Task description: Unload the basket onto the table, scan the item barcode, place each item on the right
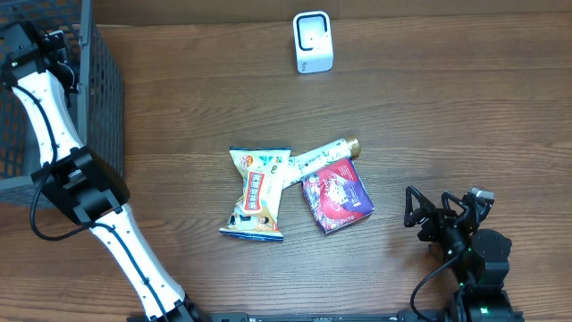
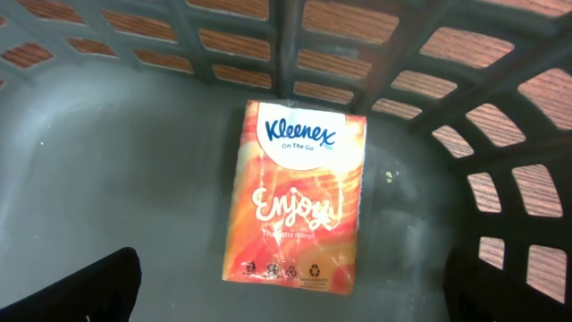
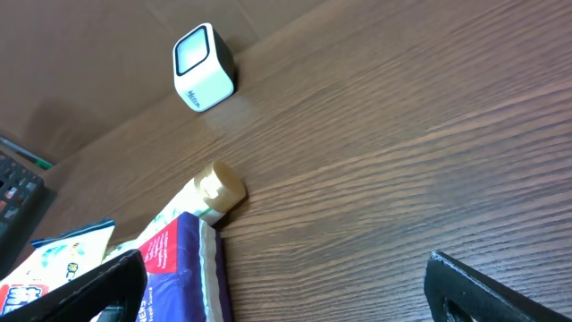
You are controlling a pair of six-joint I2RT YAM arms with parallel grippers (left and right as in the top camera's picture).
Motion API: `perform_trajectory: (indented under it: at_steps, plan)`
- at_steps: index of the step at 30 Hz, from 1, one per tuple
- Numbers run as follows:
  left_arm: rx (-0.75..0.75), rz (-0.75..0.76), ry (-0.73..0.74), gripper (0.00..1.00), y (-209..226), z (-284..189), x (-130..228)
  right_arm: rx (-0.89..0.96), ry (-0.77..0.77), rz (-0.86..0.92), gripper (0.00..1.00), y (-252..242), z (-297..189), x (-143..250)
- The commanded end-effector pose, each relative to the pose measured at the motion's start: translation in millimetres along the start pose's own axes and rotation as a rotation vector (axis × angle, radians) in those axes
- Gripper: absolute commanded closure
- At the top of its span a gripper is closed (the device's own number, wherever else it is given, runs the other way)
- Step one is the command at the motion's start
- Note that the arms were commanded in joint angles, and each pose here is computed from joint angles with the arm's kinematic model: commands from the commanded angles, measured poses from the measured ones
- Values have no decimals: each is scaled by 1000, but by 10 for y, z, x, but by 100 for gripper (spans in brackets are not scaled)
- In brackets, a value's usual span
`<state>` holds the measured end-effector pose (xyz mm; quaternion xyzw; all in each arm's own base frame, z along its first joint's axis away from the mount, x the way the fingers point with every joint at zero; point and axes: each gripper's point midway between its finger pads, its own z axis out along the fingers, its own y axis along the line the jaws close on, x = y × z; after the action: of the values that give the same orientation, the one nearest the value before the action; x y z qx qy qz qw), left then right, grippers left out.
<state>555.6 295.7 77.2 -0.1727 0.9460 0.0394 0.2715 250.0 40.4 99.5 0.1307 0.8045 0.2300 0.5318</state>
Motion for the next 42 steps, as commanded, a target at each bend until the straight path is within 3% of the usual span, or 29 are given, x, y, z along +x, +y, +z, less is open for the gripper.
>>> perform_trajectory:
  at_steps: [1, 23, 31, 36, 42]
  plan:
    - [15, -27, 135, 0, -38, 628, 515, -12, 5, 3, 0, 11, 5, 31]
    - [9, -64, 230, 2, 129, 805, 910, -12, 5, 3, 0, 11, 5, 32]
    - [5, -72, 226, 32, 181, 802, 909, -25, 12, 3, 0, 34, 5, 43]
    - [5, -71, 225, 45, 183, 803, 905, -25, 12, 3, 0, 35, 5, 42]
    - [4, -72, 223, 86, 183, 804, 902, -25, 12, 2, 0, 34, 5, 42]
